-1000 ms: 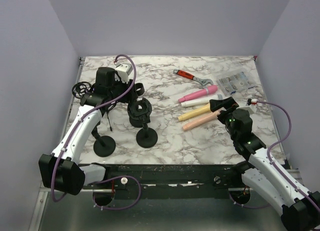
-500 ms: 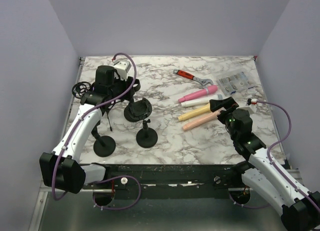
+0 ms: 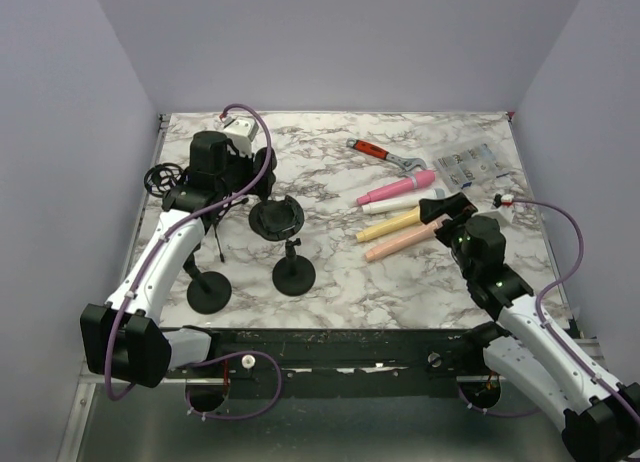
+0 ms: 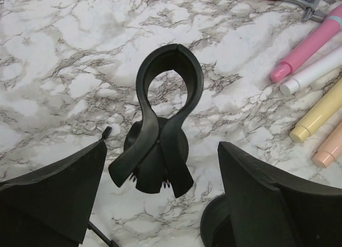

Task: Remove the microphone from the stand

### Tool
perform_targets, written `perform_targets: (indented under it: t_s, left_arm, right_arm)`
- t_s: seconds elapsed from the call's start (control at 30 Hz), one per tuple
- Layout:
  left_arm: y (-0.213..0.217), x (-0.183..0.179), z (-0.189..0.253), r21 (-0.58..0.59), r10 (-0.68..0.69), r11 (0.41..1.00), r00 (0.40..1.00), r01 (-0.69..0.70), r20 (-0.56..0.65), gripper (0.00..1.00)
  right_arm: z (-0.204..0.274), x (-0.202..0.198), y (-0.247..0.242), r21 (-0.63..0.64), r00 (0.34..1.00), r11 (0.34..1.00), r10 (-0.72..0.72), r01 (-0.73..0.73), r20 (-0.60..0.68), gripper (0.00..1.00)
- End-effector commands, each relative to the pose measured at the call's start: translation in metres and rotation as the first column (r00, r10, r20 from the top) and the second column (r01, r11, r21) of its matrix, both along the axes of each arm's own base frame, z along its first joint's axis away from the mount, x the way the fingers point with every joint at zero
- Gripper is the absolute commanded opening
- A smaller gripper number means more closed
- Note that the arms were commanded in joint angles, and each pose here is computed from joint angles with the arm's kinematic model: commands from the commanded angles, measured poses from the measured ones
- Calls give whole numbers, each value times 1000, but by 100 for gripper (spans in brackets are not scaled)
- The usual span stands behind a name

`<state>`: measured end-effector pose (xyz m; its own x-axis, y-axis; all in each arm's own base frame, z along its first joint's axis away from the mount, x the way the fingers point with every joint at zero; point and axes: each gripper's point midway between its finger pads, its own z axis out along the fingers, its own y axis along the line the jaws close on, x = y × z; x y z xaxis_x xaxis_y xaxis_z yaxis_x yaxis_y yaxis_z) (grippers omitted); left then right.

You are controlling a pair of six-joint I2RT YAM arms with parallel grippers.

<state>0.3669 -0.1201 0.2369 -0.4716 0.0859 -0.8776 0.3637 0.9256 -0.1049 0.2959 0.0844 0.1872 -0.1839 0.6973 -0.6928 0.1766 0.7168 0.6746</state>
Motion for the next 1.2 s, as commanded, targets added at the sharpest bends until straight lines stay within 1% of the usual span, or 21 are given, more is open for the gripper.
perform_targets:
  t_s: [0.0, 0.13, 0.27, 0.4, 0.57, 0.7, 0.83, 1.03, 1.17]
  left_arm:
    - [-2, 2, 15, -41, 10, 999, 999, -8, 49, 91]
    - [-1, -3, 30, -56, 10, 998, 996, -5, 87, 94]
    - [2, -13, 56, -82, 24, 997, 989, -12, 145, 96]
    - [3, -30, 95, -132, 33, 991, 972, -2, 231, 97]
    - [7, -65, 154, -207, 48, 978, 928, 32, 370, 98]
    - [15, -101, 200, -260, 78, 964, 870, 59, 487, 98]
    - [28, -143, 236, -303, 124, 950, 791, 81, 599, 98]
    - [52, -197, 267, -352, 209, 932, 666, 86, 716, 98]
    - [67, -231, 281, -358, 246, 930, 580, 86, 777, 99]
  right_arm:
    - [15, 1, -8, -40, 1000, 999, -23, 24, 14, 100]
    - [24, 0, -9, -53, 1000, 998, -18, 20, 24, 100]
    - [43, -1, -12, -110, 999, 994, -6, 11, 48, 100]
    - [70, -6, -19, -169, 996, 985, -4, 19, 90, 100]
    - [112, -17, -35, -234, 987, 970, -25, 62, 157, 100]
    - [149, -31, -48, -268, 982, 958, -51, 100, 184, 100]
    - [179, -48, -64, -292, 979, 946, -91, 143, 183, 100]
    - [217, -75, -84, -335, 968, 924, -112, 185, 224, 100]
    - [244, -97, -97, -344, 953, 913, -122, 218, 279, 100]
